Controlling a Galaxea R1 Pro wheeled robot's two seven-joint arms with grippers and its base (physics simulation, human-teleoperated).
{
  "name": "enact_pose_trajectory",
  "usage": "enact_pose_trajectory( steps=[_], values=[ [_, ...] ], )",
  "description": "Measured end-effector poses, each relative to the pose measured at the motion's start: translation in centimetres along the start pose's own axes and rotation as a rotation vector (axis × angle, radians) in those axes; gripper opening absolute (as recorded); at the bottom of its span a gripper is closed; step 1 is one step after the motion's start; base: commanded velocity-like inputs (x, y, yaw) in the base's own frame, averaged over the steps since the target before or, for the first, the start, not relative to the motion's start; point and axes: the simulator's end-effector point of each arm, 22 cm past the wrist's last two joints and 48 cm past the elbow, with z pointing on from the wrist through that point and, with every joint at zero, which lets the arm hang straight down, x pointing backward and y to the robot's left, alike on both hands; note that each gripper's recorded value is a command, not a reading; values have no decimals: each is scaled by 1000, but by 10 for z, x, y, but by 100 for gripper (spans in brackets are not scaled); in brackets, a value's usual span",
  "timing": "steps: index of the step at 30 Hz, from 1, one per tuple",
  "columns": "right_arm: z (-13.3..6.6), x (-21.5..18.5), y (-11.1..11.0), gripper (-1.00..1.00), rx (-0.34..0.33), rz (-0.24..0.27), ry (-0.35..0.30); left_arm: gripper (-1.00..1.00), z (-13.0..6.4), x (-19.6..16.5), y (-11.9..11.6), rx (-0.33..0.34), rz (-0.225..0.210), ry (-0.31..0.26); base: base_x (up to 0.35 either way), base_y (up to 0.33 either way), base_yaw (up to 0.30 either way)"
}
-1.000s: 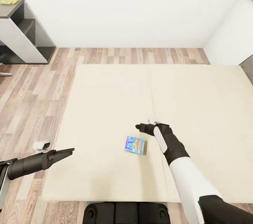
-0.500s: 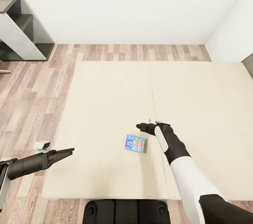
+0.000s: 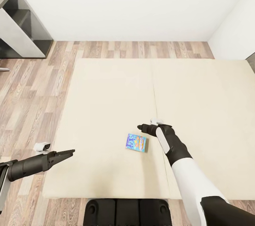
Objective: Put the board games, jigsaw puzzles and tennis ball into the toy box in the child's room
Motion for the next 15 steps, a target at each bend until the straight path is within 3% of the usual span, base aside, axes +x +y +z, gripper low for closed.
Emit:
enact_pose_trajectory(
  steps=[15],
  values=[
    [2,6,-4,100,8,-5,6,100,0,1,2,-2,-3,2,0,0,0]
  ],
)
